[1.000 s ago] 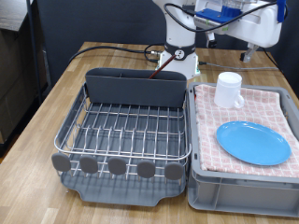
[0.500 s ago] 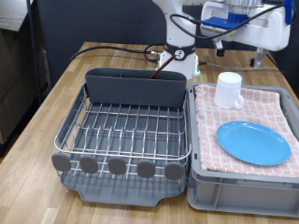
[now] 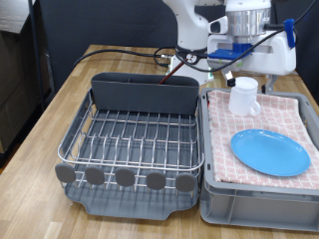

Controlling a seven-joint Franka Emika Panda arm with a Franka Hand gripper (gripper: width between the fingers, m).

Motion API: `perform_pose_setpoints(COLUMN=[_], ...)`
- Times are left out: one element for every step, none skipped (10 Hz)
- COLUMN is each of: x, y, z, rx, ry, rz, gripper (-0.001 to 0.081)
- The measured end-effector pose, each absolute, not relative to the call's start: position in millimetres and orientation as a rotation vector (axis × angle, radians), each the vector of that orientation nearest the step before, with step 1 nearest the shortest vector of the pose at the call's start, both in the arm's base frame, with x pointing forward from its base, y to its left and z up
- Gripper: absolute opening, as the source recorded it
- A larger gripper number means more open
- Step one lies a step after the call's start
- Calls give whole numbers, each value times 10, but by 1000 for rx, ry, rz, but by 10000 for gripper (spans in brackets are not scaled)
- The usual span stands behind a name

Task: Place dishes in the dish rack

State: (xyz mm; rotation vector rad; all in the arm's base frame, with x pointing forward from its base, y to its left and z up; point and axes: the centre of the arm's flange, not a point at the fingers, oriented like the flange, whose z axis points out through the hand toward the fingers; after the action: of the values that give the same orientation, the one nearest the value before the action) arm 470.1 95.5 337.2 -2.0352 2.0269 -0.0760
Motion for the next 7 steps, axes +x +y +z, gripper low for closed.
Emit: perform_pose_setpoints(x=[4695, 4695, 4694, 4688, 4675, 4656, 4636], y=[943, 944, 945, 950, 961, 972, 985], z=[3326, 3326, 3325, 3319, 3306, 3285, 3259], rx=[-2036, -2037, -2038, -2047, -2058, -2073, -2076], ry=[2013, 2013, 2005, 1983, 1958, 1933, 1904], rz=[-70, -71, -63, -51, -37, -27, -19], gripper=[803, 803, 803, 803, 803, 803, 803])
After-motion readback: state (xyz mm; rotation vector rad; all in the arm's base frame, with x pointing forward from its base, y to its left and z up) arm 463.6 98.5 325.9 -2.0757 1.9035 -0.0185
